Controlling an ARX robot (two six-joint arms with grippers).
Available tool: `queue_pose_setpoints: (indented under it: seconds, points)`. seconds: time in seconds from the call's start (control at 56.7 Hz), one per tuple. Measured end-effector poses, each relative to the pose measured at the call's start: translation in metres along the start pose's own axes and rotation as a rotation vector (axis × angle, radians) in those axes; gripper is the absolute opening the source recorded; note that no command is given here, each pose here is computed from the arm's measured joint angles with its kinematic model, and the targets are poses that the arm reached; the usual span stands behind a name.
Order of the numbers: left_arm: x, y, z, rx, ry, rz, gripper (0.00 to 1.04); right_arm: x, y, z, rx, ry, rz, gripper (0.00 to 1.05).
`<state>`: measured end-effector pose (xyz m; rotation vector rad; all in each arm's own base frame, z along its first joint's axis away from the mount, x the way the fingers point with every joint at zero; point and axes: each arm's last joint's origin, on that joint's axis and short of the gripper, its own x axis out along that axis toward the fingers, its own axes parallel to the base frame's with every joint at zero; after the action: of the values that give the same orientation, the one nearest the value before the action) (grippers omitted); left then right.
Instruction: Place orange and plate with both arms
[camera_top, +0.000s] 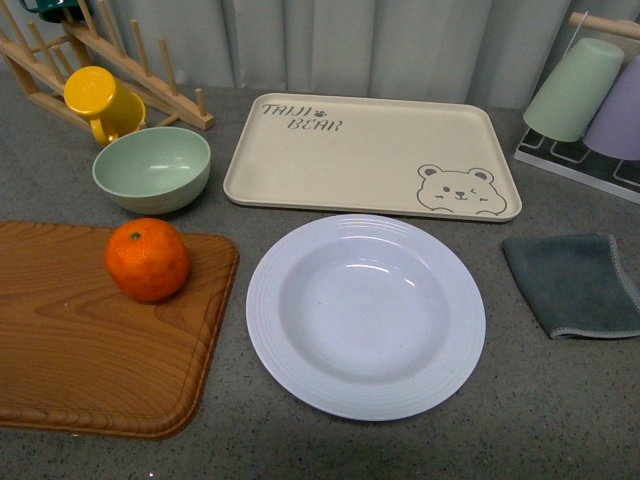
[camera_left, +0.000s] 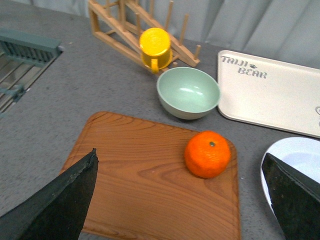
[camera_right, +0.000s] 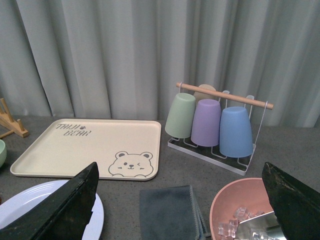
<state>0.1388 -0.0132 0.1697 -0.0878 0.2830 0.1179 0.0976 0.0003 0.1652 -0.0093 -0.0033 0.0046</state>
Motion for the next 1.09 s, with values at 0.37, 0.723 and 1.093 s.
queue_pose_setpoints:
  seconds: [0.37,0.723,1.093]
  points:
    - [0.080,-0.053,0.015,0.045,0.264,-0.195,0.98,0.000,0.000,0.000,0.000,0.000,0.000,0.96]
    - [0.130,-0.070,-0.012,0.083,0.386,-0.204,0.98,0.000,0.000,0.000,0.000,0.000,0.000,0.96]
    - [0.158,-0.076,-0.023,0.075,0.421,-0.202,0.98,0.000,0.000,0.000,0.000,0.000,0.000,0.96]
